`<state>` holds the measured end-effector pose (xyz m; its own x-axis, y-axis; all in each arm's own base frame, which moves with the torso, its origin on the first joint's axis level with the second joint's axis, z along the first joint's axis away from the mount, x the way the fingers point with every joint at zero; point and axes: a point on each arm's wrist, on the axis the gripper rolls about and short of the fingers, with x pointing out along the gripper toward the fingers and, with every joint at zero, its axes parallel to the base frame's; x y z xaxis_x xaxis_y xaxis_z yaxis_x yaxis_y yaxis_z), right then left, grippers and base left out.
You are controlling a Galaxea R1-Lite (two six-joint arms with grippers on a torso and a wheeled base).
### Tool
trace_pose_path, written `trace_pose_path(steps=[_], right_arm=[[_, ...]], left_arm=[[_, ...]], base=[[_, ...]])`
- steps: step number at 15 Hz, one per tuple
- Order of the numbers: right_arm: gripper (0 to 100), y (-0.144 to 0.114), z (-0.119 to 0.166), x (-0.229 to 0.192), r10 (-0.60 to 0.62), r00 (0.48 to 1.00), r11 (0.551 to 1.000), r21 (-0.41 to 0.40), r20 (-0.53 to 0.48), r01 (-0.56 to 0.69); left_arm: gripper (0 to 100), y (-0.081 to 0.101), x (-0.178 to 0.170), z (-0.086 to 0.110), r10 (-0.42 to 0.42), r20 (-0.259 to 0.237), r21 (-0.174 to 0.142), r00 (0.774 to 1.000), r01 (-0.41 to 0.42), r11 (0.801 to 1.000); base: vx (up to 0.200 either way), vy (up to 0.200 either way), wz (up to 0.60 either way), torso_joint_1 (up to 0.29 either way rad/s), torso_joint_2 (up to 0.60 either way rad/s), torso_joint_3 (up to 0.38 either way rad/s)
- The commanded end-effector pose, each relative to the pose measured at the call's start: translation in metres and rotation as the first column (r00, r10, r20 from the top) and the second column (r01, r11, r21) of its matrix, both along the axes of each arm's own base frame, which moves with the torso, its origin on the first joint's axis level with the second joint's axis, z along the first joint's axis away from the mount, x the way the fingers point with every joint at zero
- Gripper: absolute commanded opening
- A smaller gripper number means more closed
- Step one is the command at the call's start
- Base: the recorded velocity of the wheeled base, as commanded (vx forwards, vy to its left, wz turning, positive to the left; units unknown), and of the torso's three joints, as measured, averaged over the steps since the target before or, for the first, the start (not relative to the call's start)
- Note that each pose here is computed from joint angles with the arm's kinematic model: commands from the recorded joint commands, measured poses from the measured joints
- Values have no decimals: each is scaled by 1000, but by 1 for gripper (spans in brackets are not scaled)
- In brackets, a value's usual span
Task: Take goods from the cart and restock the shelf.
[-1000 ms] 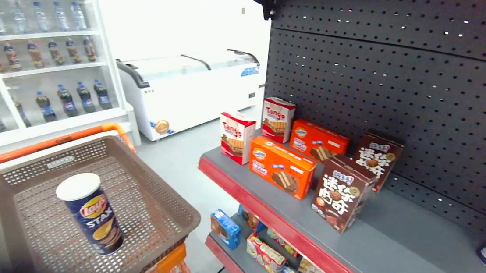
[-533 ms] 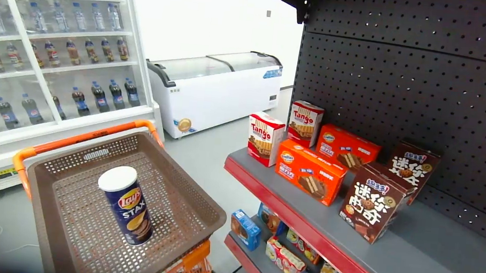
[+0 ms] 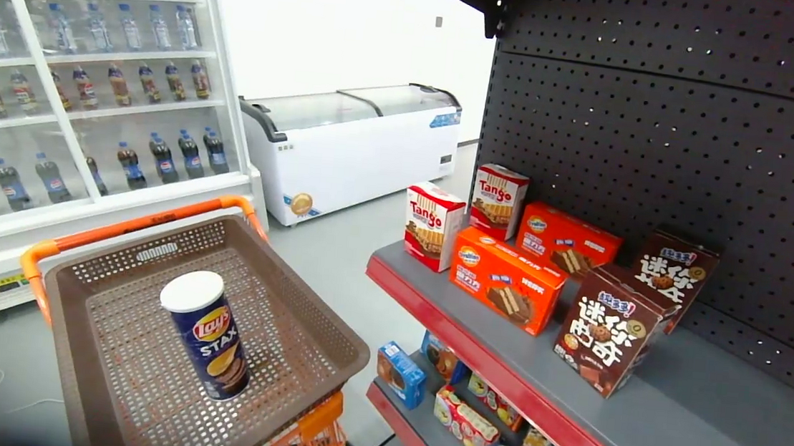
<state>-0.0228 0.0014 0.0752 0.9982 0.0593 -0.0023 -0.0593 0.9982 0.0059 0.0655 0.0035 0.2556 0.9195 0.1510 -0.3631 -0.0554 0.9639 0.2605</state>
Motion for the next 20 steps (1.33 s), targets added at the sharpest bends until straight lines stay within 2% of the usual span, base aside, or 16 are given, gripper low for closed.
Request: trace_pose_path(steps=[1,2,5,7,9,12,14,16,20], right_arm=[[100,0,0,0,0,1000,1000,0,-1,0],[100,0,0,0,0,1000,1000,0,-1,0],[100,0,0,0,0,1000,1000,0,1,0],[100,0,0,0,0,1000,1000,0,-1,0],[100,0,0,0,0,1000,1000,0,-1,0],[100,0,0,0,0,1000,1000,0,-1,0],[100,0,0,0,0,1000,1000,0,-2,0],[100,0,0,0,0,1000,1000,0,-2,0],[100,0,0,0,0,1000,1000,0,-2,0]], left_arm=[[100,5,74,-18,-34,-262,-46,964,22,999],[100,9,83,-34,-120,-307,-103,944,93,990],[100,16,102,-82,-133,-287,-86,949,113,990],[100,17,109,-115,-125,-225,-79,966,110,991],[100,16,115,-135,-122,-157,-80,980,111,991],[100,16,128,-144,-139,-138,-116,981,123,986],[100,15,133,-149,-181,-159,-129,971,161,978],[100,11,135,-153,-210,-187,-96,960,195,976],[100,7,143,-164,-209,-234,-86,949,195,977]], base=[[0,0,0,0,0,0],[0,0,0,0,0,0],[0,0,0,0,0,0],[0,0,0,0,0,0],[0,0,0,0,0,0],[0,0,0,0,0,0],[0,0,0,0,0,0],[0,0,0,0,0,0],[0,0,0,0,0,0]])
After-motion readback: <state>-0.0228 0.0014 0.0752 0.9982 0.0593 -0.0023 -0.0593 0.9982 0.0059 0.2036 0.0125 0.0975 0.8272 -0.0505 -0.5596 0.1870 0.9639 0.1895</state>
